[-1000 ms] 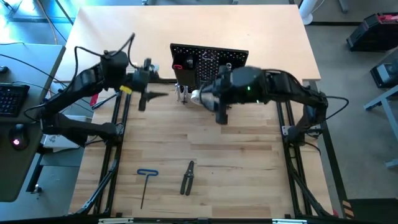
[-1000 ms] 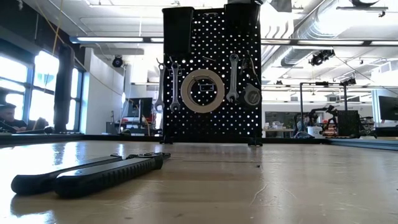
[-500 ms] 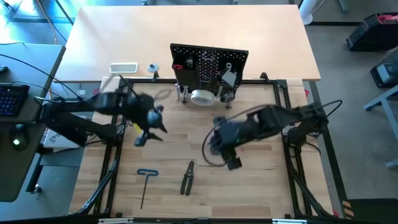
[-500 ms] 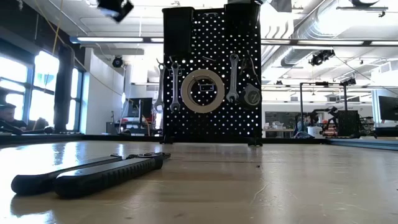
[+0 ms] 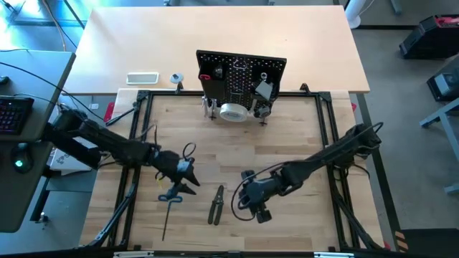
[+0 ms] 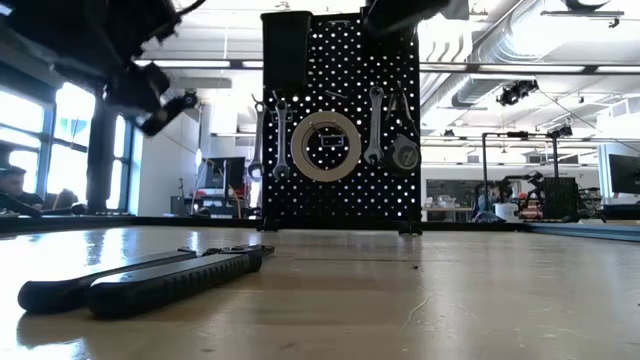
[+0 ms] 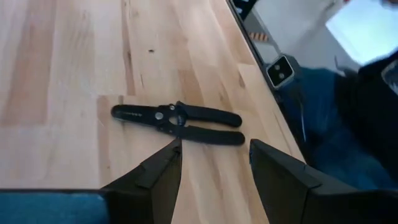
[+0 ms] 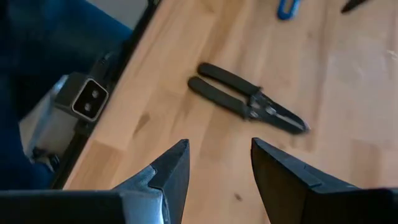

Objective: Hang tools onto peg board
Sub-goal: Hang the black cable cutter on the pegboard bin

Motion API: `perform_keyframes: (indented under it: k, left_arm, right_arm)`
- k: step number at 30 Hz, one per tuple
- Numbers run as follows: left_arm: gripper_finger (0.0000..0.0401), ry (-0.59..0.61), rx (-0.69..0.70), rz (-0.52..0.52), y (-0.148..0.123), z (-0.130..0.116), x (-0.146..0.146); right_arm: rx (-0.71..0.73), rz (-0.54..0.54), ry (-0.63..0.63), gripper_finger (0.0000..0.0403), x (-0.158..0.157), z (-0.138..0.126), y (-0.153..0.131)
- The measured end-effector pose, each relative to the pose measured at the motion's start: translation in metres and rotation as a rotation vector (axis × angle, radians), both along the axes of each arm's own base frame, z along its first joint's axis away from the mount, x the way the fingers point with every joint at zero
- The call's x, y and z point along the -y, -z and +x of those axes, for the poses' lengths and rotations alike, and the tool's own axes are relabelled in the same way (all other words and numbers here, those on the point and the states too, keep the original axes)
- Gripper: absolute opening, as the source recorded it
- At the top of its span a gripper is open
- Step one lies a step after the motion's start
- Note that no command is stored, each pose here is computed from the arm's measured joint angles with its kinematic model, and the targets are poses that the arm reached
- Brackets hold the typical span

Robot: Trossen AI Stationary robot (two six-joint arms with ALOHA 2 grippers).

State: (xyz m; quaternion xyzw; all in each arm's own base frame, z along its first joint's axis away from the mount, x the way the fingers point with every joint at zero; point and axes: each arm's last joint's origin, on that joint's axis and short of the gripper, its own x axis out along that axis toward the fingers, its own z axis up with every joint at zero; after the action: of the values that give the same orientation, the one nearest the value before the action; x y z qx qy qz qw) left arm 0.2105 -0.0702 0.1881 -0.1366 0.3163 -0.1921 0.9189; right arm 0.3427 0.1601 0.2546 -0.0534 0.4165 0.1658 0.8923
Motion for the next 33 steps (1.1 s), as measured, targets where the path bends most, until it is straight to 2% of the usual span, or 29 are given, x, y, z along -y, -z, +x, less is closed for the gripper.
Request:
perform_keyframes:
  k: [6,12,19,23,33]
  left_arm:
    - [0.0179,-0.054,-0.041,-0.061,0.028,0.006,0.017]
    - [0.0179,-0.056,-0.068,-0.13,0.055,0.02,0.036]
    - [0.0179,-0.141,-0.147,-0.258,0.09,0.032,0.043]
    - [0.0179,-0.163,-0.122,-0.323,0.094,0.039,0.048]
    - [0.0179,-0.228,-0.139,-0.323,0.094,0.061,0.066]
  right_arm:
    - [0.115,0.07,0.0,0.0165,0.006,-0.001,0.042]
    - [0.157,0.064,-0.006,0.0165,0.013,-0.004,0.069]
    - [0.193,-0.087,-0.085,0.0165,0.01,0.013,0.099]
    - [0.218,-0.19,-0.131,0.0165,0.007,0.024,0.114]
    - [0.217,-0.404,-0.215,0.0165,0.001,0.044,0.147]
